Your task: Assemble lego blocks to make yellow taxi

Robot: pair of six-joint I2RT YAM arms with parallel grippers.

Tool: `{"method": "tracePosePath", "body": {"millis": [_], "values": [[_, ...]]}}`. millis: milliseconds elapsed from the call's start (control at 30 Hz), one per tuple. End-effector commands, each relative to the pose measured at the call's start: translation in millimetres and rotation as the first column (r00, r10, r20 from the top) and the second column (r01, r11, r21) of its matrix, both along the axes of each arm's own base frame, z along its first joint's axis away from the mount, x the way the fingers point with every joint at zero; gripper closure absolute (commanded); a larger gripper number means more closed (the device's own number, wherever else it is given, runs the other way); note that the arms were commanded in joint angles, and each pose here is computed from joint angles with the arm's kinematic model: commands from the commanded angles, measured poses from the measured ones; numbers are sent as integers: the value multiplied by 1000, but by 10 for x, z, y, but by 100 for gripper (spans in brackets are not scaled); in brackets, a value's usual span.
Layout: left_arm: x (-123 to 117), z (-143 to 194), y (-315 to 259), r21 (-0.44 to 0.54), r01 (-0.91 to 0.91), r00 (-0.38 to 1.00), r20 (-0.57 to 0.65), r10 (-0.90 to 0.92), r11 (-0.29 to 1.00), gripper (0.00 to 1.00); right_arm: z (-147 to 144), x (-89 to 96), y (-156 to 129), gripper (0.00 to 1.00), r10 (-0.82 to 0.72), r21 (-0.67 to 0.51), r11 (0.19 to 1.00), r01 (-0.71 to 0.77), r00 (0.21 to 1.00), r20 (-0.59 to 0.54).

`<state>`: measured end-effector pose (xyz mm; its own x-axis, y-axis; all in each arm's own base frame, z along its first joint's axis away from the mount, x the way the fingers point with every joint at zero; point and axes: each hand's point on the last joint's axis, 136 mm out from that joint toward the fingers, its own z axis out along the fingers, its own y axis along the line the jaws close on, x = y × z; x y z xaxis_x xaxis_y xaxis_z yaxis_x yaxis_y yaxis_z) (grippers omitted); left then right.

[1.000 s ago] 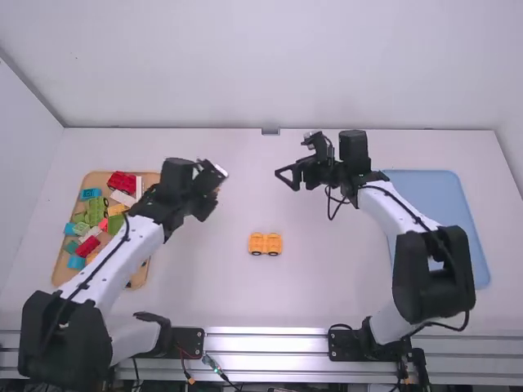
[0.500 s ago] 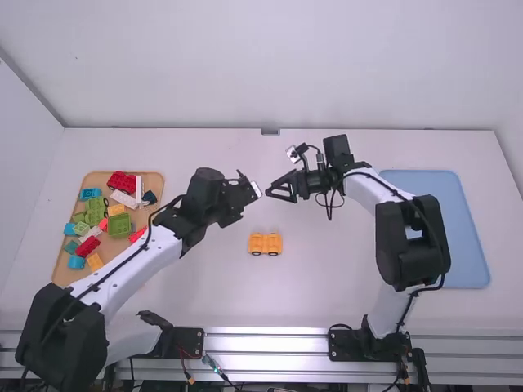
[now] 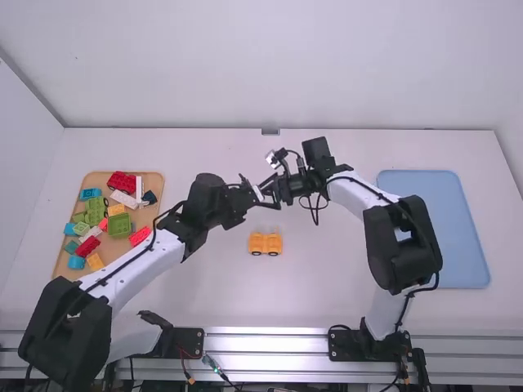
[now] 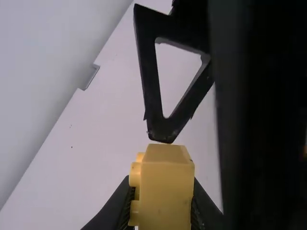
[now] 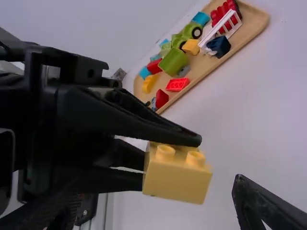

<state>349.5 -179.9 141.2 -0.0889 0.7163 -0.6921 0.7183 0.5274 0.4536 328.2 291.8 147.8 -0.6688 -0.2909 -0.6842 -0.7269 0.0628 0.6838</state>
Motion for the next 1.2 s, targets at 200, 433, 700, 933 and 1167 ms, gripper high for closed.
{"method": "tracePosePath", "body": {"millis": [200,433,700,933,1167], "values": [[-91,-31,-130,-47,63,997,-31,-65,997,98,16,76,37,28,-9,-8,1000,9,1000,5],[-86,-22,-133,-63,51,998,-38,-53,997,98,-79,146,31,36,-61,-70,996,60,998,-12],[-114,-17,-171,-78,73,996,-44,-77,994,98,-96,79,179,55,-42,-84,996,43,999,8],[-106,-19,-160,-73,67,997,-42,-70,995,98,-93,45,207,65,-32,-82,996,32,999,1],[-28,-25,-54,-53,-10,999,-34,8,999,75,-88,42,209,80,-36,-83,996,35,999,-16]]}}
